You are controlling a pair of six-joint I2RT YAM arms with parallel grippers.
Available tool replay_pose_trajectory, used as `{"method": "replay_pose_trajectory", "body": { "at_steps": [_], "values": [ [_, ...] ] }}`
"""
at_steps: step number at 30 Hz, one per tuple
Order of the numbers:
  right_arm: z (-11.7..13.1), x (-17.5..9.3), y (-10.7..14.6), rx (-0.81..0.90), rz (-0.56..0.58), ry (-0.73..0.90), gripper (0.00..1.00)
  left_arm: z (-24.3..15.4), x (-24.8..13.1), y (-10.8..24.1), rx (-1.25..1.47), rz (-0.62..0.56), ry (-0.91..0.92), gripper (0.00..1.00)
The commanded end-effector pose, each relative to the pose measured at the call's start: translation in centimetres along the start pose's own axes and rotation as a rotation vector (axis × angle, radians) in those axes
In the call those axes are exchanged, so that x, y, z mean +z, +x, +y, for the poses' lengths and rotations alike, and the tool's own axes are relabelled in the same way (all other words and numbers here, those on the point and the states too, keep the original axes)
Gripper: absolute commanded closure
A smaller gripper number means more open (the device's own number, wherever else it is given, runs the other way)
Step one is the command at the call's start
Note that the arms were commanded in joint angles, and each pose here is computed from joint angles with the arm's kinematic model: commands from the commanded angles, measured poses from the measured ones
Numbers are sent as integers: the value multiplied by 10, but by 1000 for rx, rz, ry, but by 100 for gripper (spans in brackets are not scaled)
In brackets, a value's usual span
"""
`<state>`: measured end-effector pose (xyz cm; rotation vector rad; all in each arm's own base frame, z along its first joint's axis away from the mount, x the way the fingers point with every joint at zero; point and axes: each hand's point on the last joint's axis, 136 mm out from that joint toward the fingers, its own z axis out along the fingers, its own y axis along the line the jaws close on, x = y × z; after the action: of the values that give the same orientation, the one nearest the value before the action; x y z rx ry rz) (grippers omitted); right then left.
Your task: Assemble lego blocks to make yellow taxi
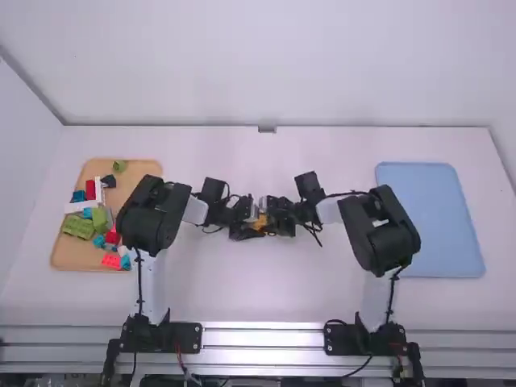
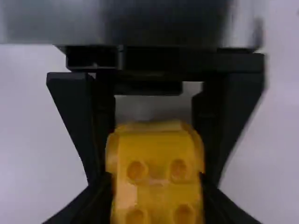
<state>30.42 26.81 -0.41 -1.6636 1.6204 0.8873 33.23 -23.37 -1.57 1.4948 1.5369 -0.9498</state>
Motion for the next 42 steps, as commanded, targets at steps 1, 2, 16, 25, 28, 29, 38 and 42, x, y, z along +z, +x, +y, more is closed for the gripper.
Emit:
{"method": "replay_pose_trajectory", "body": {
  "at_steps": [1,2,16,25,28,29,38,42],
  "values": [
    [0,4,0,26,-10,-20,51,-3,5,15,-73,57,-5,80],
    [-3,2,-4,24,-32,-22,50,-3,5,15,-72,56,-5,80],
    [-20,-56,-32,-52,-283,-3,39,-3,5,15,-73,57,-5,77],
    [-13,-50,23,92,-68,66,27,0,4,14,-121,66,-13,1],
    [-6,-41,30,74,-54,64,15,3,-1,13,-141,108,-25,1],
    [-4,-35,33,82,-54,66,3,3,-5,14,-145,155,-35,1],
    [-5,-3,23,41,-83,78,2,-2,-55,-23,-143,315,-92,1],
    [-3,12,17,34,-80,47,2,3,-85,-40,-179,347,-200,1]
  ]
}}
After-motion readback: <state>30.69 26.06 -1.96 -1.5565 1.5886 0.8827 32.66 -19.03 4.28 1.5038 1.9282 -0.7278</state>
